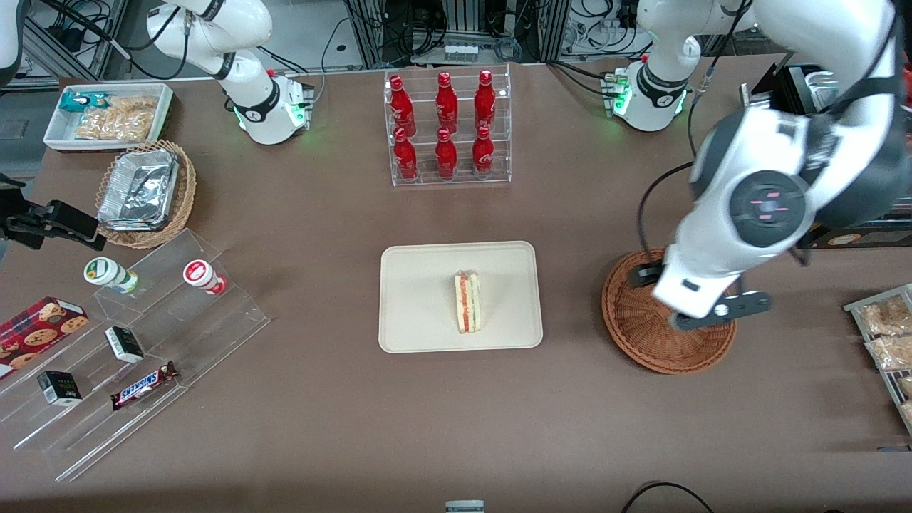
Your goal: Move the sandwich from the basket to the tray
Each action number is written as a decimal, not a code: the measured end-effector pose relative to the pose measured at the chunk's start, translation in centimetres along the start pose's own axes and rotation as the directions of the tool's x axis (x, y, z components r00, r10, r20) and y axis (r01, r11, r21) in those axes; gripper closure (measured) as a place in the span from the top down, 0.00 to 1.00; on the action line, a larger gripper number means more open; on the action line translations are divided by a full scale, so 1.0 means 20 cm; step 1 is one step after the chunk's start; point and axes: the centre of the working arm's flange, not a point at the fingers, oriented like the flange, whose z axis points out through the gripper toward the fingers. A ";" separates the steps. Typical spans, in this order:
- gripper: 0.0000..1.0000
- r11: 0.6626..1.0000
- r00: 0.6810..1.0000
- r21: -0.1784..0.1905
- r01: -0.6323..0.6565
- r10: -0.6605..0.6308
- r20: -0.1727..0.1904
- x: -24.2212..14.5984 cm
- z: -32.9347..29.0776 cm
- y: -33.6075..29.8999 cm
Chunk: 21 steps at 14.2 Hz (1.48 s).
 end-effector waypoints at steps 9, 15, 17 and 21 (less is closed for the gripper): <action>1.00 0.998 0.999 -0.043 -0.053 0.053 -0.005 -0.37 -0.32 -0.37; 1.00 0.997 0.998 -0.050 -0.057 0.056 -0.016 -0.35 -0.31 -0.52; 1.00 0.997 0.998 -0.052 -0.063 0.062 -0.024 -0.34 -0.32 -0.52; 1.00 0.994 0.995 -0.052 -0.096 0.094 -0.041 -0.36 -0.34 -0.52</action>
